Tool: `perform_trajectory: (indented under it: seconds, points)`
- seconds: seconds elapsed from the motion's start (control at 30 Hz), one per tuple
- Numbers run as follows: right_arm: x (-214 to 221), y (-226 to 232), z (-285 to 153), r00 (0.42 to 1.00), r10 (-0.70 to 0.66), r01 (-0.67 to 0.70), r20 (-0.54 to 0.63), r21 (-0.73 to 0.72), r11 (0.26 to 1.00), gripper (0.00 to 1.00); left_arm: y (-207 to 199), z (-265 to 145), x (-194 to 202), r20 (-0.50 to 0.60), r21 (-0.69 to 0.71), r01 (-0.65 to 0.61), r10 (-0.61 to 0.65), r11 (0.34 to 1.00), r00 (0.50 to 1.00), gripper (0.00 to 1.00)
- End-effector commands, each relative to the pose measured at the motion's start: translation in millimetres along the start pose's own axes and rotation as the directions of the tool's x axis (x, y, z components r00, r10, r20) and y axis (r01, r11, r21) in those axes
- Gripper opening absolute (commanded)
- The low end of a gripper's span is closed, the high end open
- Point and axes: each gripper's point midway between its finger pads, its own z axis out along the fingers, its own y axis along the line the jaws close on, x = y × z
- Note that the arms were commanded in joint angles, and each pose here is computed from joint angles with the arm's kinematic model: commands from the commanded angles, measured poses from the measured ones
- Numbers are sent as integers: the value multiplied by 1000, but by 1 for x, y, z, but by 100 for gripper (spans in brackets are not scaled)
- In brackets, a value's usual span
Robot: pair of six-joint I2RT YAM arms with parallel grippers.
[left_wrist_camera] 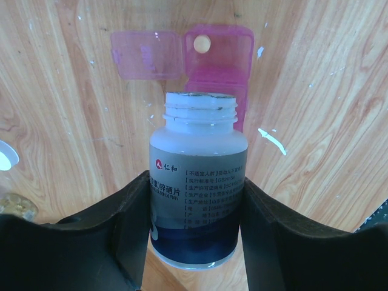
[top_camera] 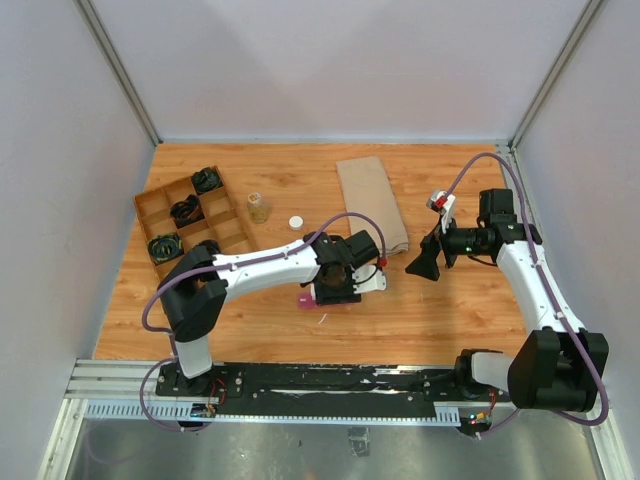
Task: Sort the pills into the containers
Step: Pour the pill into the pill container.
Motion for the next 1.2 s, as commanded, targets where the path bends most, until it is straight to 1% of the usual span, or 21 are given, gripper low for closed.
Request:
perform_trajectory:
  seconds: [0.0,0.07,0.1,0.13,0.17,0.2,0.27,0.33,0.37,0.43,0.47,0.5,0.53,0.6,0.63,0.7,0.8,0.9,1.07,1.1,1.17]
  points:
    - [-9,-1,-6,1000,-7,6,21,4,1000,99,1,-5,3,-34,-2,13,-13,1000,999,0]
    - [-10,-2,-6,1000,-8,8,23,7,1000,99,4,-9,-3,45,-26,-6,8,1000,999,0]
    - [-10,-1,-7,1000,-7,7,22,7,1000,98,9,-9,1,55,-29,20,-18,999,998,0]
    - [-10,-1,-7,1000,-9,8,22,10,1000,98,6,-8,1,28,-20,24,-23,1000,999,0]
    - [-10,-1,-7,1000,-8,8,23,11,1000,98,-4,-10,-4,11,-6,0,0,1000,1000,0]
    - [-9,-2,-6,1000,-7,7,24,11,1000,98,-9,-12,-11,24,-2,-24,24,1000,999,0]
    - [-11,-3,-7,1000,-4,4,24,9,1000,99,-2,-6,-5,26,-16,-16,16,1000,1000,0]
    - [-9,-1,-7,1000,-5,5,19,8,1000,99,3,1,9,-23,-12,18,-19,1000,1000,0]
    - [-9,-2,-8,1000,-8,8,22,11,1000,99,-1,-1,6,-24,-9,9,-10,1000,1000,0]
    - [-10,-3,-8,1000,-7,7,27,15,1000,99,-4,-1,-1,13,-7,-17,17,1000,1000,0]
    - [-11,-3,-7,1000,-5,4,27,12,1000,99,3,3,6,2,-22,2,-2,1000,1000,0]
    - [-10,-2,-7,1000,-2,2,24,9,1000,99,5,3,12,-35,-23,20,-21,1000,999,0]
    - [-9,-2,-7,1000,-1,1,22,9,1000,99,2,-1,4,-21,-10,24,-24,1000,999,0]
    - [-9,-3,-7,1000,-3,3,23,13,1000,98,-6,-8,-12,31,-19,-33,33,999,999,0]
    - [-10,-3,-7,1000,-3,3,25,12,1000,99,-3,-7,-9,34,-22,-32,33,999,999,0]
    - [-10,-3,-8,1000,-5,5,25,12,1000,99,2,-1,7,-24,-14,2,-2,1000,1000,0]
    - [-10,-3,-8,1000,-6,6,27,14,1000,99,-8,-8,-12,39,-11,-35,36,999,999,0]
    - [-10,-3,-8,1000,-5,4,26,15,1000,98,-3,-4,-2,10,-14,-12,12,1000,1000,0]
    - [-10,-3,-8,1000,-4,3,25,16,1000,99,-8,-12,-13,51,-17,-24,25,1000,998,0]
    - [-10,-3,-8,1000,-4,3,27,14,1000,98,-5,-6,-9,43,-23,-27,28,999,999,0]
    - [-10,-3,-8,1000,-3,3,25,16,1000,99,-1,0,6,-36,-23,-6,5,1000,999,0]
